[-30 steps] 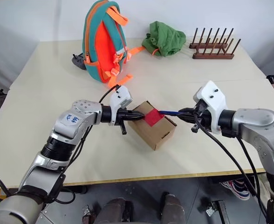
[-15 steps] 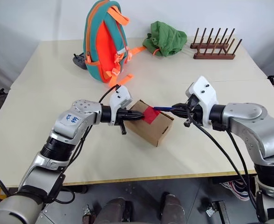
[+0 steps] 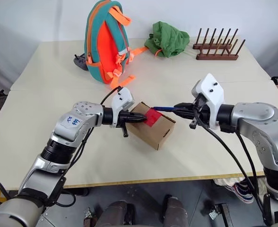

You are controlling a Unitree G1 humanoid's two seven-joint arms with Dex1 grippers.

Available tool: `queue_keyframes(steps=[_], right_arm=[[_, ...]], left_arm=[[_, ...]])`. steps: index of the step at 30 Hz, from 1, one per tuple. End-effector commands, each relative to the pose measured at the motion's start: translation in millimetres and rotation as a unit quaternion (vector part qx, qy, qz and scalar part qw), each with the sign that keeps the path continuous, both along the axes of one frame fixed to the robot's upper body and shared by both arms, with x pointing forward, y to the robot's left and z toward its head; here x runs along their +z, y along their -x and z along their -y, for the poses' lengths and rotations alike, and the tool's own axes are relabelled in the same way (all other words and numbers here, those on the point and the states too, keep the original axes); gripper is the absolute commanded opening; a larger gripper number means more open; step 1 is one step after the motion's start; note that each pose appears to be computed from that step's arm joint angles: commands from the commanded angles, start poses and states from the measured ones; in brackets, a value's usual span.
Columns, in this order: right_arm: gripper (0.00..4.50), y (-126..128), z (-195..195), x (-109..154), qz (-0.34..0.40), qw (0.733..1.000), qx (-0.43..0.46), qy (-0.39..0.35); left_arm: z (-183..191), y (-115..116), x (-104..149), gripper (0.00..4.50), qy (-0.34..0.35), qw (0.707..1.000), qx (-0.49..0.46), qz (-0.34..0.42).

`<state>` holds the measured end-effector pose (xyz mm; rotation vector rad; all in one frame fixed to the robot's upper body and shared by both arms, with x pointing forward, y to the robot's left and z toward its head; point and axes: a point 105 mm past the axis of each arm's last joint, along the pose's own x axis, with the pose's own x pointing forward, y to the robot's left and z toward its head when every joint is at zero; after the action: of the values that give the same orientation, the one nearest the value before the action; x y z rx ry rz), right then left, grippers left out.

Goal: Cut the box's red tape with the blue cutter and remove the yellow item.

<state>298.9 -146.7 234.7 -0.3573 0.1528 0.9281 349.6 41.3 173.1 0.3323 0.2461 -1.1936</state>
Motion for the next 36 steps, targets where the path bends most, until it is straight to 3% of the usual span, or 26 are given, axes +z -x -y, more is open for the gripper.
queue_keyframes(steps=[1,7,16,36], right_arm=[[0.18,2.6,-5.2,6.6,0.023,1.0,0.009,0.0],[0.18,-5.6,-5.2,-1.3,0.021,1.0,0.0,0.005],[0.18,-16.4,0.6,12.5,0.045,0.999,-0.021,-0.017],[0.18,-12.5,2.8,-9.5,0.011,1.0,-0.01,0.01]], left_arm=[[1.8,4.1,-0.5,0.02,-0.006,1.0,-0.006,0.009],[1.0,4.2,0.2,0.02,-0.005,1.0,-0.005,0.01],[0.0,4.9,0.3,0.02,-0.005,1.0,-0.002,0.009],[0.0,3.6,1.0,0.02,-0.005,1.0,0.0,0.009]])
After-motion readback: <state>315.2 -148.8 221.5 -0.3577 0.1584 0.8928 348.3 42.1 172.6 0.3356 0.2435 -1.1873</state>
